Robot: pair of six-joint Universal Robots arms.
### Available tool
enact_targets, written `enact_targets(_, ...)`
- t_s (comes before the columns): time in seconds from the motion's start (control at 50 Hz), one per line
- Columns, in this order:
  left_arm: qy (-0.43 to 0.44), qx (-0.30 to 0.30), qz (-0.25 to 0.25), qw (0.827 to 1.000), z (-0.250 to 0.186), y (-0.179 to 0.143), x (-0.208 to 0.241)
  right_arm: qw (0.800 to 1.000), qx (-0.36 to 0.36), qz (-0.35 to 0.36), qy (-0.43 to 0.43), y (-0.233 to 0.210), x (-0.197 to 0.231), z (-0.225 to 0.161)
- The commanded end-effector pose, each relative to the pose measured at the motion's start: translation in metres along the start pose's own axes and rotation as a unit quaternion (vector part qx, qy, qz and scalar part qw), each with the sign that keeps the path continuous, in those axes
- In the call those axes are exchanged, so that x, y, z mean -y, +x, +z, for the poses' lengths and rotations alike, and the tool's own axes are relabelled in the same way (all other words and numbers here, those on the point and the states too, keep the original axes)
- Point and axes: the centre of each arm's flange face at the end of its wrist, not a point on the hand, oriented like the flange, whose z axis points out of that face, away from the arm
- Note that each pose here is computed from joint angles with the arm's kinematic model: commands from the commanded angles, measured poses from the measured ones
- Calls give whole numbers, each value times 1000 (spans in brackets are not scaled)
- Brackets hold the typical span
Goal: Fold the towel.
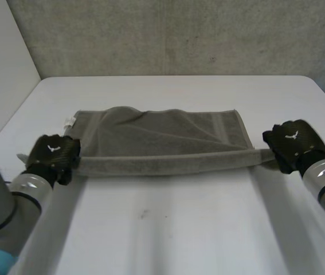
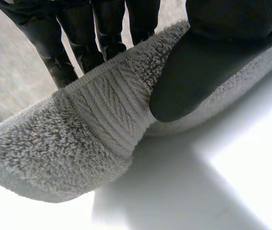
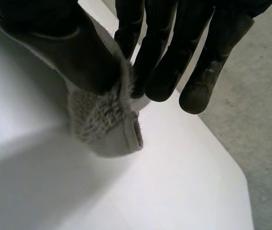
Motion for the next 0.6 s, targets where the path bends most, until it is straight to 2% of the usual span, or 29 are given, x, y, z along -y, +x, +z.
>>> enact_targets(0.02, 59, 36, 21, 997, -46, -25, 48, 999, -28, 7, 25, 56, 57, -51)
enact_targets(0.12, 152, 42, 34, 987, -83, -36, 92, 998, -27, 3, 58, 77, 79, -71)
enact_targets(0.24, 154, 13, 37, 987, -82, -31, 92, 999, -23, 11, 47, 90, 74, -71)
enact_targets(0.36, 60, -37, 24, 997, -41, -18, 52, 1000, 23, 8, -17, 84, 38, -38)
enact_targets(0.44, 5, -60, 22, 998, -9, -11, 28, 995, 63, -43, -65, 73, 16, -12)
enact_targets(0.56, -1, -62, 40, 997, 31, -13, 27, 990, 58, -87, -97, 65, 14, 22)
enact_targets(0.6, 41, -46, 48, 997, 56, -22, 52, 991, 23, -109, -76, 70, 34, 46)
